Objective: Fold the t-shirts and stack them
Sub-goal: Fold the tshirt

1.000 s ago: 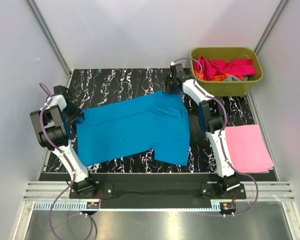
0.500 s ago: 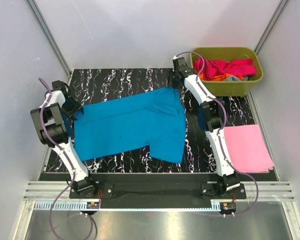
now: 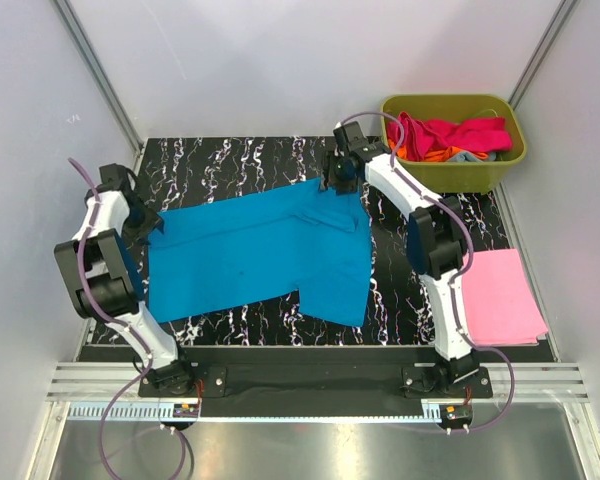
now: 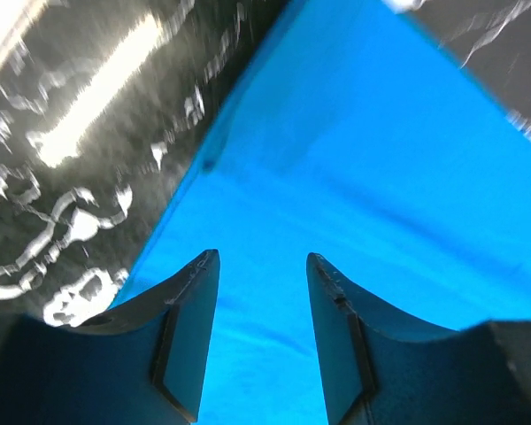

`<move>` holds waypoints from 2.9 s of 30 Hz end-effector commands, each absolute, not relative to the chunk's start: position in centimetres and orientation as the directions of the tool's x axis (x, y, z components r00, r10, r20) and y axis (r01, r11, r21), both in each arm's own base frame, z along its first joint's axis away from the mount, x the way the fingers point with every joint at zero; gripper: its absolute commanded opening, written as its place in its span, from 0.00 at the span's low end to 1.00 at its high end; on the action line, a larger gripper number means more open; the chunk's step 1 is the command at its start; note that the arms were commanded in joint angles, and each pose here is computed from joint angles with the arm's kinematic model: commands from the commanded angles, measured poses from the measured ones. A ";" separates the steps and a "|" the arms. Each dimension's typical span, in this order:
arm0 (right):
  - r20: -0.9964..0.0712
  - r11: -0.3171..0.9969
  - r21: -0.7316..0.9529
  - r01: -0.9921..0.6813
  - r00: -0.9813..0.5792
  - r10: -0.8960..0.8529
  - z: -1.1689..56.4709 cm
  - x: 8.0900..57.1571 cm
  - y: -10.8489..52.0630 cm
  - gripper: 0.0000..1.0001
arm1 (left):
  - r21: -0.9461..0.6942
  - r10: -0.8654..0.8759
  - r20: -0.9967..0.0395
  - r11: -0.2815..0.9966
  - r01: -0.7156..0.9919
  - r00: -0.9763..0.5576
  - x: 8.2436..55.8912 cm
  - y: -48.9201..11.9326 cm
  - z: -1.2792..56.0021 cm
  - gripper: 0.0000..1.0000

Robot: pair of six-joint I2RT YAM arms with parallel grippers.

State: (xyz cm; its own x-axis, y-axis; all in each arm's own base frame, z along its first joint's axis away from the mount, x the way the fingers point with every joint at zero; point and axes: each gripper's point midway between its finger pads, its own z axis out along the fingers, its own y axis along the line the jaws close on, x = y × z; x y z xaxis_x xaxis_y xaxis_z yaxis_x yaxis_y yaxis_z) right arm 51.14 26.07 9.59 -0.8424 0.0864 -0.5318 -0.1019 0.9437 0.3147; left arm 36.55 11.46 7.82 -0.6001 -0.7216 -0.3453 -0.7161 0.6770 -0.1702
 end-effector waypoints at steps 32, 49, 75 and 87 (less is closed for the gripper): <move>-0.516 0.903 0.421 -0.081 -0.840 0.166 11.3 44.6 17.3 0.48 | -0.771 -0.623 -0.222 0.582 -0.256 -0.750 44.3 -30.7 7.0 0.31; -0.501 0.896 0.438 -0.073 -0.848 0.175 10.0 44.5 17.7 0.47 | -0.724 -0.669 -0.163 0.580 -0.373 -0.725 45.9 -31.5 3.2 0.22; -0.357 0.857 0.512 -0.063 -0.923 0.145 4.1 42.2 19.6 0.45 | -0.699 -0.587 -0.147 0.632 -0.336 -0.796 44.2 -31.8 4.7 0.10; -0.361 0.842 0.536 -0.060 -0.918 0.164 4.5 43.0 20.2 0.08 | -0.695 -0.569 -0.172 0.649 -0.310 -0.804 44.3 -31.0 6.1 0.01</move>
